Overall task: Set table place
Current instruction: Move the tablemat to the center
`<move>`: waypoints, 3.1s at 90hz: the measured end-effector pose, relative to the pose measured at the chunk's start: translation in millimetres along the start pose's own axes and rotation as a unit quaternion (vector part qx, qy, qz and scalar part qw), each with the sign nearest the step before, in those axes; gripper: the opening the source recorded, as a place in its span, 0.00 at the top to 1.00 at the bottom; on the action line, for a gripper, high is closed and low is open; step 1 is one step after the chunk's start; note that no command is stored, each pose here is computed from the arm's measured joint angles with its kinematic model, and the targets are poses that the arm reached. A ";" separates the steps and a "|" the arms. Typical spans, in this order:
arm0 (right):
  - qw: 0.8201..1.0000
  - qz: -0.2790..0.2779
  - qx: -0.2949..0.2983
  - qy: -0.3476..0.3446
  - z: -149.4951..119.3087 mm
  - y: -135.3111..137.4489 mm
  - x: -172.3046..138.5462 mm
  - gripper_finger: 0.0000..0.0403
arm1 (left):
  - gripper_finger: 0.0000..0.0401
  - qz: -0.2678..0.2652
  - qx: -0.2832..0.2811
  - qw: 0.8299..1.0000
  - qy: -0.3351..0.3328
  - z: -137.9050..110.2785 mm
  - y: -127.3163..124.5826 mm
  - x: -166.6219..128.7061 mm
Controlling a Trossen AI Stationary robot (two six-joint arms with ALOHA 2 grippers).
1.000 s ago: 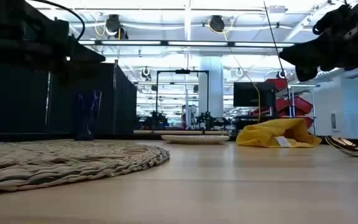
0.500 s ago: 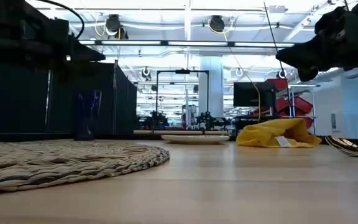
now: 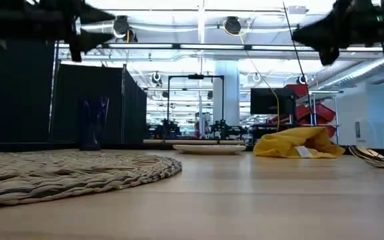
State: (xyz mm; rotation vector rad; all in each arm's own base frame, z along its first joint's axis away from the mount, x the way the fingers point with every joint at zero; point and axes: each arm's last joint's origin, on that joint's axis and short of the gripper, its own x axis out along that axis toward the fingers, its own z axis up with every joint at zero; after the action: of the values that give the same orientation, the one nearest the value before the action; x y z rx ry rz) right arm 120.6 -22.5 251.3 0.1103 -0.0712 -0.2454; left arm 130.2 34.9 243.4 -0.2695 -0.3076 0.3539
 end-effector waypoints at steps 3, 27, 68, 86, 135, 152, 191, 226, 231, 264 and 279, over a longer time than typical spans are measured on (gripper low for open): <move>1.000 0.001 0.001 -0.003 8.2 1.2 2.4 0.86 | 0.39 -0.006 -0.001 1.000 0.002 2.2 -1.4 2.0; 1.000 0.007 -0.001 0.009 45.4 9.0 31.4 0.86 | 0.39 -0.014 -0.040 0.999 0.022 9.4 -10.1 20.6; 0.995 0.085 -0.042 0.039 54.4 19.4 82.8 0.86 | 0.39 -0.053 -0.036 0.996 0.067 19.8 -23.6 57.0; 0.991 0.084 -0.034 0.102 42.8 23.2 114.0 0.86 | 0.39 -0.100 -0.022 0.987 0.127 27.1 -42.3 77.3; 0.934 0.043 0.086 0.344 -70.5 44.2 167.7 0.86 | 0.39 0.094 -0.063 0.821 0.559 -67.9 -48.9 43.4; 0.926 0.020 0.116 0.359 -79.8 49.5 168.5 0.87 | 0.39 0.183 -0.093 0.768 0.606 -75.9 -45.0 28.8; 0.946 0.020 0.079 0.315 -40.4 43.3 154.8 1.00 | 0.43 0.238 -0.125 0.631 0.728 -130.5 -36.8 40.6; 0.946 -0.042 0.046 0.318 -19.8 36.0 131.9 1.00 | 0.93 0.208 -0.120 0.686 0.686 -141.1 -25.2 76.3; 0.947 -0.042 0.046 0.316 -18.5 36.0 131.0 1.00 | 0.98 0.187 -0.124 0.703 0.675 -145.1 -22.7 83.7; 0.946 -0.043 0.048 0.317 -17.9 35.9 130.1 1.00 | 1.00 0.132 -0.157 0.760 0.616 -165.2 2.1 143.4; 0.945 -0.044 0.049 0.320 -18.4 35.7 129.7 1.00 | 1.00 0.114 -0.130 0.784 0.596 -170.9 6.0 190.4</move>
State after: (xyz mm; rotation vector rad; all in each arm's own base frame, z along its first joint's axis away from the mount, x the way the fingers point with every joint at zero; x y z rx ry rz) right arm 256.2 -18.2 244.6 0.2884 0.5713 -0.2854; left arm 356.4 77.4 131.6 -0.7513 0.9569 0.3162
